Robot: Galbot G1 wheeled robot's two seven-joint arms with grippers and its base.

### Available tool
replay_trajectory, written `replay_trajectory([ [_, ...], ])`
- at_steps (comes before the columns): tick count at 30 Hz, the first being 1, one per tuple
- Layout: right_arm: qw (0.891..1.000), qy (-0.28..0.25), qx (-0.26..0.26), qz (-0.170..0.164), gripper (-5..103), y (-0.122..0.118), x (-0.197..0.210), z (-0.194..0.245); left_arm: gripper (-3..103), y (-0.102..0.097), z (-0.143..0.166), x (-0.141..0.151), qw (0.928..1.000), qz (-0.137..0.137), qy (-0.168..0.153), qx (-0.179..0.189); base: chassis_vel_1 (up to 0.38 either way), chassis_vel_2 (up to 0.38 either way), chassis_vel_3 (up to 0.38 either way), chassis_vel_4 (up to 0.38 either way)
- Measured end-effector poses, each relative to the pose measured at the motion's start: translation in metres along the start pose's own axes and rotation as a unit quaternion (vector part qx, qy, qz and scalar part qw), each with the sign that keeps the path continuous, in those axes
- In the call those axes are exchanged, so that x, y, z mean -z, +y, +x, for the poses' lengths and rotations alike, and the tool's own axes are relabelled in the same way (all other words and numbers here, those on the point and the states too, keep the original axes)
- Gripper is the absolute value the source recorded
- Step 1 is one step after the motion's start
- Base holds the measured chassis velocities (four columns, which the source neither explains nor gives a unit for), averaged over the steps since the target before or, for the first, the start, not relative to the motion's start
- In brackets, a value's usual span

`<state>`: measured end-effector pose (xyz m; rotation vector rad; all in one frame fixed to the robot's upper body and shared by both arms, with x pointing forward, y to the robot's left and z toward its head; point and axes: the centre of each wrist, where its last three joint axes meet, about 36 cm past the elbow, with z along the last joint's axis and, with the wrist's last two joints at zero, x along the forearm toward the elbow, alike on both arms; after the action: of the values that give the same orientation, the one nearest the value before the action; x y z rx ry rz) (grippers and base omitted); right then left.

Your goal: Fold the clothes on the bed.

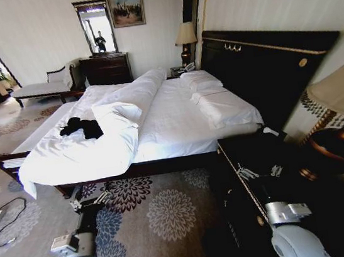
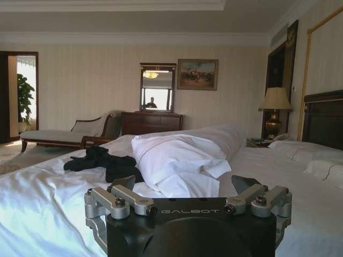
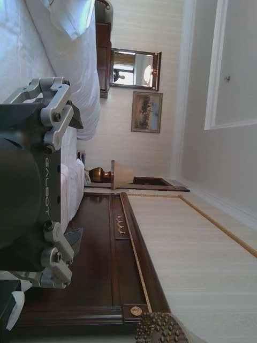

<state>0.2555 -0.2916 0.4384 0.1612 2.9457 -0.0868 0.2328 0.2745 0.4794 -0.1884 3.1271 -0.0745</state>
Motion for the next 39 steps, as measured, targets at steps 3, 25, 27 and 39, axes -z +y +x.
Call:
replay_trajectory([
  [3, 1.0, 0.0, 0.0, 0.0, 100, 0.0, 0.0, 0.0, 100, 0.0, 0.0, -0.001, 1.0, 0.001, 0.0, 0.001, -0.112, 0.103, 0.107, -0.12],
  [25, 1.0, 0.004, 0.0, -0.003, 100, 0.001, -0.01, -0.001, 100, -0.001, 0.0, -0.004, 1.0, 0.002, -0.003, 0.004, -0.142, 0.13, 0.136, -0.139],
  [27, 1.0, 0.005, 0.0, -0.005, 100, 0.002, -0.011, -0.001, 100, -0.001, 0.0, -0.004, 1.0, 0.001, -0.003, 0.004, -0.151, 0.159, 0.159, -0.176],
  [39, 1.0, 0.008, 0.005, -0.003, 100, 0.001, -0.013, -0.001, 100, -0.002, 0.0, -0.004, 1.0, 0.003, -0.005, 0.005, -0.162, 0.156, 0.15, -0.16],
])
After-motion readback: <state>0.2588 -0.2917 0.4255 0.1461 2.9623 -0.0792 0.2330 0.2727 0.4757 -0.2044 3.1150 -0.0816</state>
